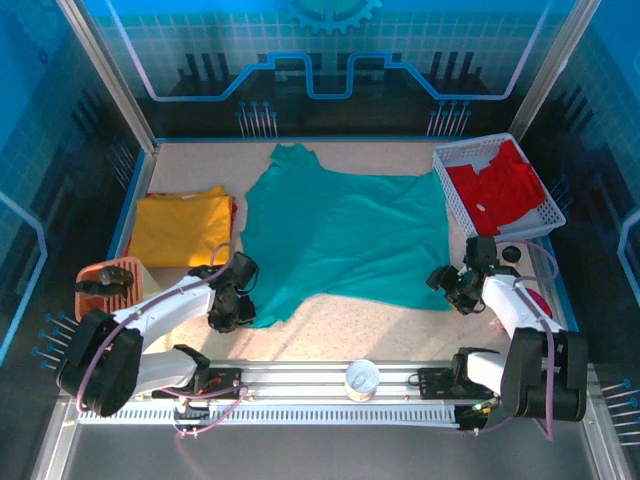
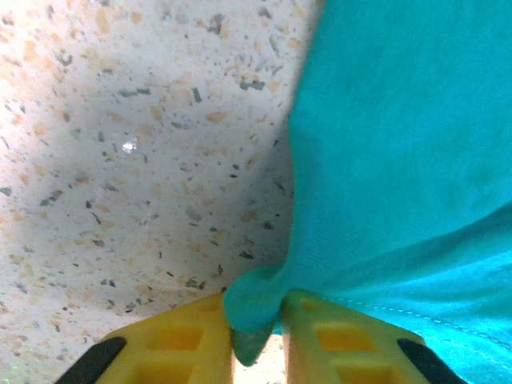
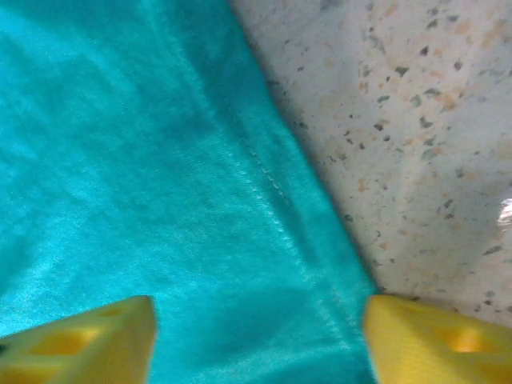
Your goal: Fold and stack the t-shirts
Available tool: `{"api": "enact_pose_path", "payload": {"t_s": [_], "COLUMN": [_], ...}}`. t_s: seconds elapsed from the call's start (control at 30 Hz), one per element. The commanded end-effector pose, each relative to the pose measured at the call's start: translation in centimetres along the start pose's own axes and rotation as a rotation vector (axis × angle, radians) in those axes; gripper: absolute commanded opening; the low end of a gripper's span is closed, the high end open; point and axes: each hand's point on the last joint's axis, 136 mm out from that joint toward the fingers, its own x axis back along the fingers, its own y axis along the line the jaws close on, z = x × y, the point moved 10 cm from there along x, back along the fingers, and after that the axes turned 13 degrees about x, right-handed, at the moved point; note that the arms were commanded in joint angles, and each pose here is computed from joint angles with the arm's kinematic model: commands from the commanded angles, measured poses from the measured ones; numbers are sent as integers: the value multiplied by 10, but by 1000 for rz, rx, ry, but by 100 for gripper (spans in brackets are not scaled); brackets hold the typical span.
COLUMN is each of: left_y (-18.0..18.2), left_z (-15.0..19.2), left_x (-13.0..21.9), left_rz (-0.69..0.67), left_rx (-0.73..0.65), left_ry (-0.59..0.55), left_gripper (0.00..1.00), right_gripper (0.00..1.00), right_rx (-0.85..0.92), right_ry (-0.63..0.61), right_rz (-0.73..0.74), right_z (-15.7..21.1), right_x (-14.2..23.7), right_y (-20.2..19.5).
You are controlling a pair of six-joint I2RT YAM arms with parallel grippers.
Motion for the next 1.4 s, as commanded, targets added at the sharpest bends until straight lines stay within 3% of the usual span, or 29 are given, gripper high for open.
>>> {"api": "enact_pose_path", "payload": {"t_s": [0.0,0.2,0.53,0.77,0.9,1.0,1.23,1.3,1.37], "left_y": [-27,-36,-44,-41,-41,-42,-42,-43,-45], "left_z": [-12,-11,-10,-9,-8,-8,-8,-8,-8], "left_x": [1,9,15,17,20,24,24,26,30], "left_rz": [157,210,257,259,265,277,283,293,311], "left_rx": [-43,-51,-49,-59,-67,-70,-68,-70,-74], "left_ry": [-79,-53,-40,-45,-54,-57,-54,-54,-54], "left_gripper": [14,3,0,0,0,0,0,0,0], "right_gripper": [81,84,69,51,30,19,8,0,0], "right_rx": [-13,-17,0,5,26,39,61,74,90], "right_ry": [29,40,126,130,120,126,117,103,85], "right_rz": [115,111,105,87,70,56,67,54,19], "right_z": [12,18,28,21,14,13,15,13,9], "right_x": [10,11,-13,-19,-19,-18,-16,-12,-8], "right_y": [-9,-10,-5,0,5,10,15,18,22]}}
